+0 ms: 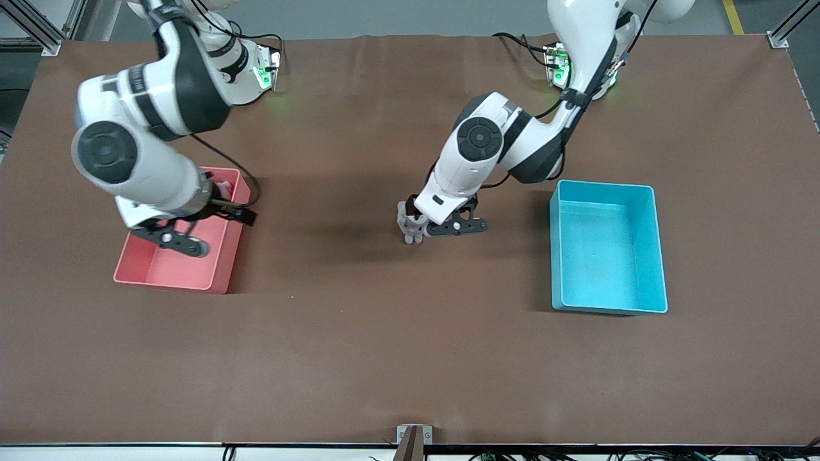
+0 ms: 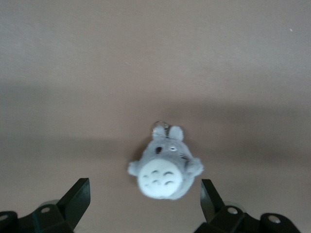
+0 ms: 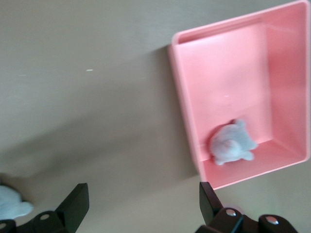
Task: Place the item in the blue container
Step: 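Grasp the Totoro with the left gripper while the right gripper returns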
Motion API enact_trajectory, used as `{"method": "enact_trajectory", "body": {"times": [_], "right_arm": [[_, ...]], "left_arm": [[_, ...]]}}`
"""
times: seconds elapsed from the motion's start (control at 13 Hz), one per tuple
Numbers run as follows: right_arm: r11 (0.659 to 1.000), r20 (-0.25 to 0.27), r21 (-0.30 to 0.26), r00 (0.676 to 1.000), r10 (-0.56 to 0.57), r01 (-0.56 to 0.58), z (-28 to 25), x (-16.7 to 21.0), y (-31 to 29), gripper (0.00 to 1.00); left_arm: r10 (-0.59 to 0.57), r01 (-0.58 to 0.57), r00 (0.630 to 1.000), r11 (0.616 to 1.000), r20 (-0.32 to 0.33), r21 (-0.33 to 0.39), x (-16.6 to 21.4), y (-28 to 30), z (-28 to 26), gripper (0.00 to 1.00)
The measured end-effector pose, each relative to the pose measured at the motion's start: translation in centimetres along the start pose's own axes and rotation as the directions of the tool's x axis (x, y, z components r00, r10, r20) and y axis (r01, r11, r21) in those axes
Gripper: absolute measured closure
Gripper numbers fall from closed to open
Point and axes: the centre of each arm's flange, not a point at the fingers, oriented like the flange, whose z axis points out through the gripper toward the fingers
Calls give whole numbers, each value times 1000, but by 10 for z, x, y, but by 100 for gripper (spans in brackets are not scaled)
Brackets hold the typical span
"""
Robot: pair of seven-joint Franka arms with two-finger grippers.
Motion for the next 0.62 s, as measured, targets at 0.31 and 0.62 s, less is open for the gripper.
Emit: {"method": "enact_trajectory", "body": {"times": [0.31,0.62], "right_arm": [[1000,68,-9,997,-21,22,40,29,58,0],[999,65,22,997,-48,46,92,47,108,0]], "left_arm": [[-4,3,1000,1000,-27,-27,-1,7,33,0],[16,-16,1000,1000,-17,-19,-17,15,86,0]]}}
